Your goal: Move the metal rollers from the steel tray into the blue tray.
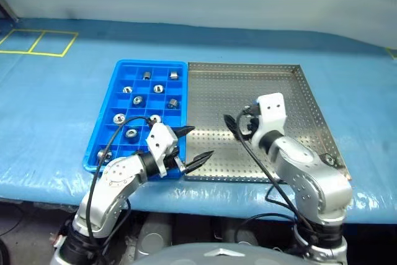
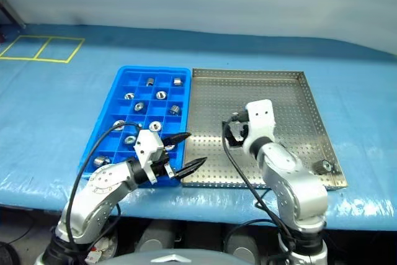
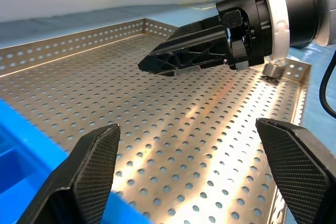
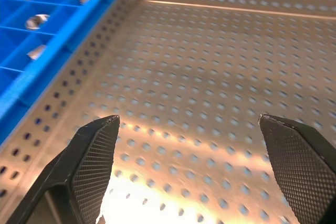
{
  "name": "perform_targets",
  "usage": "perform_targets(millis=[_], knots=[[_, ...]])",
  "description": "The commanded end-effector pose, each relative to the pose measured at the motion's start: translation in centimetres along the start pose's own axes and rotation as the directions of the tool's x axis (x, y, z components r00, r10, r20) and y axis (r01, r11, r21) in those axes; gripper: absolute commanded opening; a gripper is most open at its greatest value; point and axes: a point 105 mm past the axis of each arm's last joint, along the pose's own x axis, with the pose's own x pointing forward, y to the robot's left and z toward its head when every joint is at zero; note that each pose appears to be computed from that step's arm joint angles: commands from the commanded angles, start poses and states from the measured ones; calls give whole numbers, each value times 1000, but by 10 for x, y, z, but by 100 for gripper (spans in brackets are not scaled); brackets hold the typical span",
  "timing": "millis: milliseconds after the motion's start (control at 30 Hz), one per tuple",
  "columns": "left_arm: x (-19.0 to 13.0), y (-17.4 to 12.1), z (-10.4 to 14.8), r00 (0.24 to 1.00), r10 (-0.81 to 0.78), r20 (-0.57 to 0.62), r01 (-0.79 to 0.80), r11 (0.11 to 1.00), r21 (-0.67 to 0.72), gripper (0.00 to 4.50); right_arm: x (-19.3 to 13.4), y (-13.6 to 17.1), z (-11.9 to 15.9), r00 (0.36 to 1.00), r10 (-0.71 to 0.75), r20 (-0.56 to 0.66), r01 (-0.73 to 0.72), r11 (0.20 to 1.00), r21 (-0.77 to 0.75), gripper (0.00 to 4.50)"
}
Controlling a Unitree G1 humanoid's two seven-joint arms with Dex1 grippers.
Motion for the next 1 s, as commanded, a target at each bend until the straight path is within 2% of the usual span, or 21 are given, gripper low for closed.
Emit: perform_targets(millis=[33,167,433,733,1000], knots=[[11,-10,2,997,-79,20,80,997,-13,450,-25,-16,2,993,-116,32,115,993,9,448],[17,-15,2,991,-135,24,136,990,-24,450,-50,-34,-16,970,-242,-18,242,969,37,448],[23,-20,2,982,-186,30,187,982,-29,450,-75,-62,-43,912,-399,-92,407,909,89,448],[24,-19,4,982,-184,34,185,983,-14,450,-72,-78,-49,891,-444,-98,454,883,121,448],[22,-17,5,986,-166,35,166,986,1,450,-66,-78,-46,899,-429,-86,437,891,125,448]])
